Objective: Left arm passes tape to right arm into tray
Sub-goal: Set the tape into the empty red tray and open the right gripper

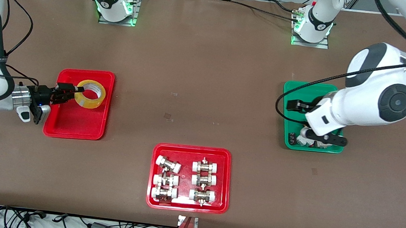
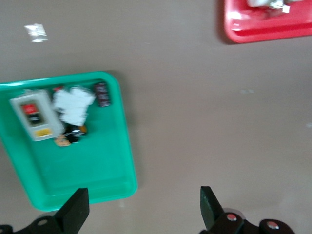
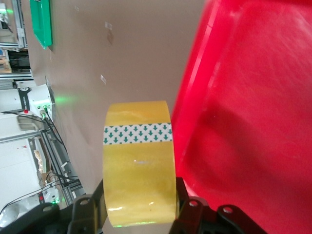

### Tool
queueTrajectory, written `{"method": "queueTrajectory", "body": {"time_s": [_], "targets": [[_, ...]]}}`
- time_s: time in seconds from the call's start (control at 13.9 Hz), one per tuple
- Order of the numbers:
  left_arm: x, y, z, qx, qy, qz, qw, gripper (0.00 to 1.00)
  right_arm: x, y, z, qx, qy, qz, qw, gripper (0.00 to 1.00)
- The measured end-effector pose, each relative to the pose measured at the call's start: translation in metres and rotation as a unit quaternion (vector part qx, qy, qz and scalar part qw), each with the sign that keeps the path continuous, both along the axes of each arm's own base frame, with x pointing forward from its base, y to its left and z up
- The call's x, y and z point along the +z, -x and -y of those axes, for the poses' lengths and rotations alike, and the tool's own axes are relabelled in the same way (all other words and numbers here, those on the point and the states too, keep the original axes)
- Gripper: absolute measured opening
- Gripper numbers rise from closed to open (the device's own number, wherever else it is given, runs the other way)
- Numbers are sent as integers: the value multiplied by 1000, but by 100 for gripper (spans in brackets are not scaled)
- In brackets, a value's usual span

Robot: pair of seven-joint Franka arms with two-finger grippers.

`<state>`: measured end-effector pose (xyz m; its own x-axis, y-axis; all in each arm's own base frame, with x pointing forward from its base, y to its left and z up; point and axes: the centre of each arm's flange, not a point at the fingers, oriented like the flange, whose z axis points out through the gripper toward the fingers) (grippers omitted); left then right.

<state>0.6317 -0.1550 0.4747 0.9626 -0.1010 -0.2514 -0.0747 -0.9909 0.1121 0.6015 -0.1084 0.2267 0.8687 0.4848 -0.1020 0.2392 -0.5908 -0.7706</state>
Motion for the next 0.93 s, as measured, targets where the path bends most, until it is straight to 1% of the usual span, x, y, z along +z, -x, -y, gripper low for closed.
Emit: {"method": "queueTrajectory", "body": {"time_s": [0.14,0.22,0.36,0.5,0.57,0.65,0.72,0.79,0.86,0.93], "targets": [[4,-3,-21,4,-5,4,1000,100,-28,8,14,8,-11,-6,1000,55],[3,-4,-30,7,-6,1,1000,100,-37,10,17,12,-10,-8,1000,54],[4,-1,-41,19,-26,-11,999,100,-45,10,20,24,6,-6,1000,55],[12,5,-44,25,-51,-14,998,100,-45,7,19,39,19,5,999,58],[15,8,-47,12,-69,-17,997,100,-44,5,18,50,21,14,998,65],[17,9,-52,-10,-89,-12,996,100,-45,3,16,64,25,26,997,76],[19,8,-56,-33,-105,-7,994,100,-45,0,13,78,28,39,996,85],[19,8,-56,-49,-116,-4,992,100,-46,-2,10,92,34,50,994,96],[20,8,-53,-57,-119,-2,991,100,-46,-4,8,108,44,57,992,100],[20,9,-50,-60,-119,-2,991,100,-44,-8,5,129,61,64,988,100]]}}
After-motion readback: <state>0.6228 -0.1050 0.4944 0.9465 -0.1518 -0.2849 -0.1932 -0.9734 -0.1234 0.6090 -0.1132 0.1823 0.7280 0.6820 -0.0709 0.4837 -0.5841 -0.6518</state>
